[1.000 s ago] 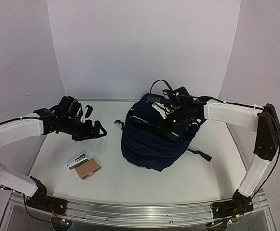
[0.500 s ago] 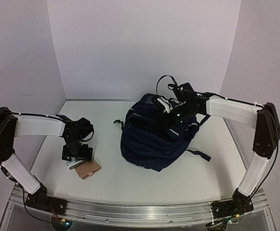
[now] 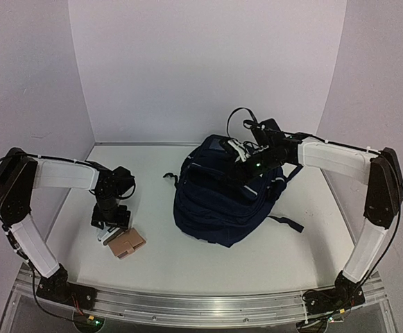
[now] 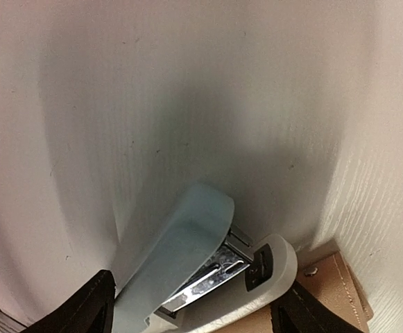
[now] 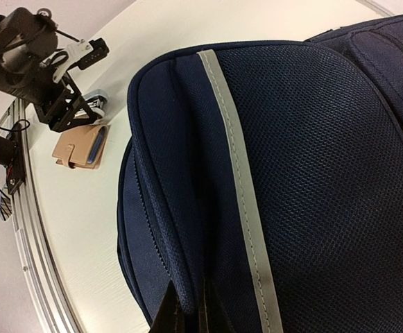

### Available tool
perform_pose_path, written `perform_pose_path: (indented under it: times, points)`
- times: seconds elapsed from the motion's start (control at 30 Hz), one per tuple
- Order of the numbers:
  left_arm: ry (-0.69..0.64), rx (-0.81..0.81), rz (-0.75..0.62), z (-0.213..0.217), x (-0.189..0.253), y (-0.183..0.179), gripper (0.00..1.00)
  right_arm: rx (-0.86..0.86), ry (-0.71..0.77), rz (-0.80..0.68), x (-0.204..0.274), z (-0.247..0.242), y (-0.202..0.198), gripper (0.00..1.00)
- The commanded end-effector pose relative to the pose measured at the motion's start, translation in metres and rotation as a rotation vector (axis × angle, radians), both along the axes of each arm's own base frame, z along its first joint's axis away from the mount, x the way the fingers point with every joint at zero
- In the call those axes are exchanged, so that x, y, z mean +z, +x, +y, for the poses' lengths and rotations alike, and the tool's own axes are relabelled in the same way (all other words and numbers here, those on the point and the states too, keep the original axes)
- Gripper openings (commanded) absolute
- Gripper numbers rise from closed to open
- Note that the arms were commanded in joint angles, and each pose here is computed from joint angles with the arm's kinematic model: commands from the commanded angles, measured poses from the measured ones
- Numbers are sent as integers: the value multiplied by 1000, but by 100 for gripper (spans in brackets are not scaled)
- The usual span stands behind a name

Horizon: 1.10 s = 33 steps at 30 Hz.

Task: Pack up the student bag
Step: Pick up the stationery from the center of the board.

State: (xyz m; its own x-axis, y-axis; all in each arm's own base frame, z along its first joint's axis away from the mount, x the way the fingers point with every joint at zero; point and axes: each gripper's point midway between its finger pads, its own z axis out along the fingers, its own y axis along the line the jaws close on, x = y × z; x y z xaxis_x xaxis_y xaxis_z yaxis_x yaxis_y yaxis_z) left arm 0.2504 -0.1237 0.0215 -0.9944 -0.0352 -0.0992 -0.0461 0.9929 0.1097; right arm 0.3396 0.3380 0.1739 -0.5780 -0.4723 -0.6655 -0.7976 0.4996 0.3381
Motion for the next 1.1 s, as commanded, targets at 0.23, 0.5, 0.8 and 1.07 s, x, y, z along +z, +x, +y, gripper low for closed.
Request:
perform_pose_path:
  times: [0.23, 0.5, 0.8, 1.07]
  points:
    - [-210, -37, 69, -25, -24, 15, 56, 13, 94, -42, 37, 9, 4, 0]
    - [-321, -11, -186, -41, 55, 52, 34, 40, 168, 22, 47, 30, 5, 0]
    - [-677, -83, -517, -106, 201, 76, 28, 9, 262, 43, 76, 81, 18, 0]
    - [-870, -85, -584, -178, 244, 96, 28, -68, 422, -11, 139, 96, 44, 0]
